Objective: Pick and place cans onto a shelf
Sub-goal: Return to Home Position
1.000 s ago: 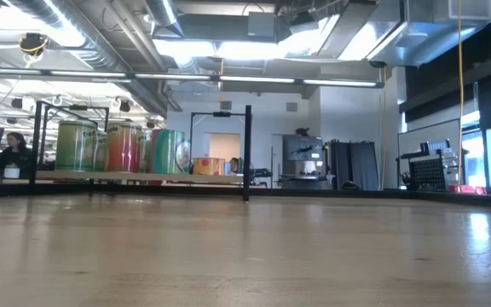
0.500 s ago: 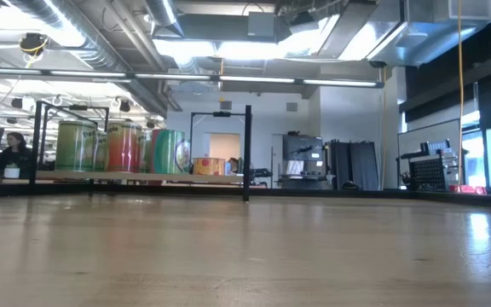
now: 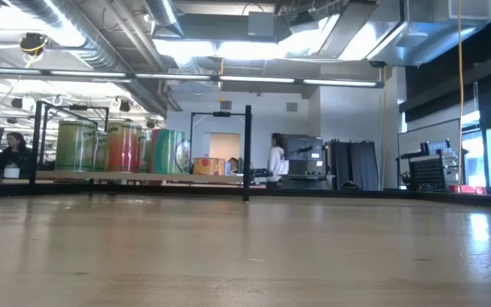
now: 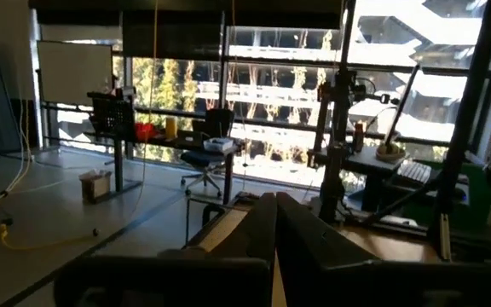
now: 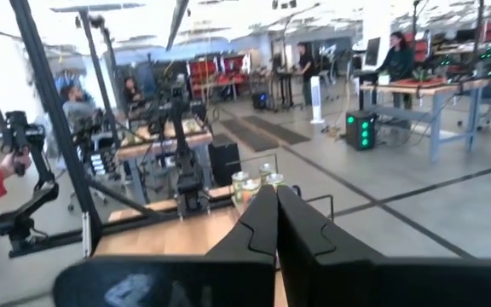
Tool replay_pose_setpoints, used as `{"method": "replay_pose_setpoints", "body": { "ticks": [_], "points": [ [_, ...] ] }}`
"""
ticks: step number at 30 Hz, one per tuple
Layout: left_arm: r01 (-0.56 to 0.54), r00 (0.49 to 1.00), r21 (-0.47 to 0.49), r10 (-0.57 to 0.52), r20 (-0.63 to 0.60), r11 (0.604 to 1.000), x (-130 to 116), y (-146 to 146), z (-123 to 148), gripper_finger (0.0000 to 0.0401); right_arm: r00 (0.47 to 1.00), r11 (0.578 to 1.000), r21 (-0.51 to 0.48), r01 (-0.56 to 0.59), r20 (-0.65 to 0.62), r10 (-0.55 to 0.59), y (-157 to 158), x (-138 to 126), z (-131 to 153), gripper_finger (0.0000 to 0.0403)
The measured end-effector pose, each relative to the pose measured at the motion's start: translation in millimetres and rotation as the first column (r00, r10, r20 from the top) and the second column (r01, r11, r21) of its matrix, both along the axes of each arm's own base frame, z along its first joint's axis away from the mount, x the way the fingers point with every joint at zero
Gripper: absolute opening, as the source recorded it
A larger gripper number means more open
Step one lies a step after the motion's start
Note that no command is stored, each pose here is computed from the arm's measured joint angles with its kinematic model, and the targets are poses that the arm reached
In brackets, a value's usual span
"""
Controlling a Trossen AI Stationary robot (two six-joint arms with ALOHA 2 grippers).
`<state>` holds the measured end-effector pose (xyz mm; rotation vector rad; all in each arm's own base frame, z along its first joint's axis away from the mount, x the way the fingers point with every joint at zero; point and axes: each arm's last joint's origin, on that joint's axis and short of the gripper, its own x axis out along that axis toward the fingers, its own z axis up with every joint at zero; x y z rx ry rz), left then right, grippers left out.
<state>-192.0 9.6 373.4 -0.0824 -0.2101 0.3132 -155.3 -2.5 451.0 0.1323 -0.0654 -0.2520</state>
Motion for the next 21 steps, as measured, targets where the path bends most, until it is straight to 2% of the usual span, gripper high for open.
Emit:
{"method": "replay_pose_setpoints", "body": {
  "ticks": [4,12,17,21],
  "points": [
    [0.019,1.0,0.004,-0.019,0.014,1.0,0.6,-0.7,0.9,0.0,0.998,1.0,-0.004,0.015,0.059,-0.015,9.4,-12.2,-16.6,0.0002],
    [0.034,0.999,0.007,-0.034,-0.012,0.999,23.5,-1.0,1.6,0.0,0.992,0.999,-0.032,0.02,0.125,-0.016,32.7,-24.0,-56.9,0.0002],
    [0.046,0.998,0.011,-0.045,-0.032,0.999,42.7,-1.5,0.7,0.0,0.992,0.998,-0.07,0.0,0.124,0.008,46.6,-20.0,-78.6,0.0002],
    [0.045,0.999,0.018,-0.044,-0.029,0.999,57.4,-1.5,0.6,0.0,0.996,0.994,-0.104,-0.031,0.08,0.039,54.7,-9.2,-79.2,0.0002]
  ]
}}
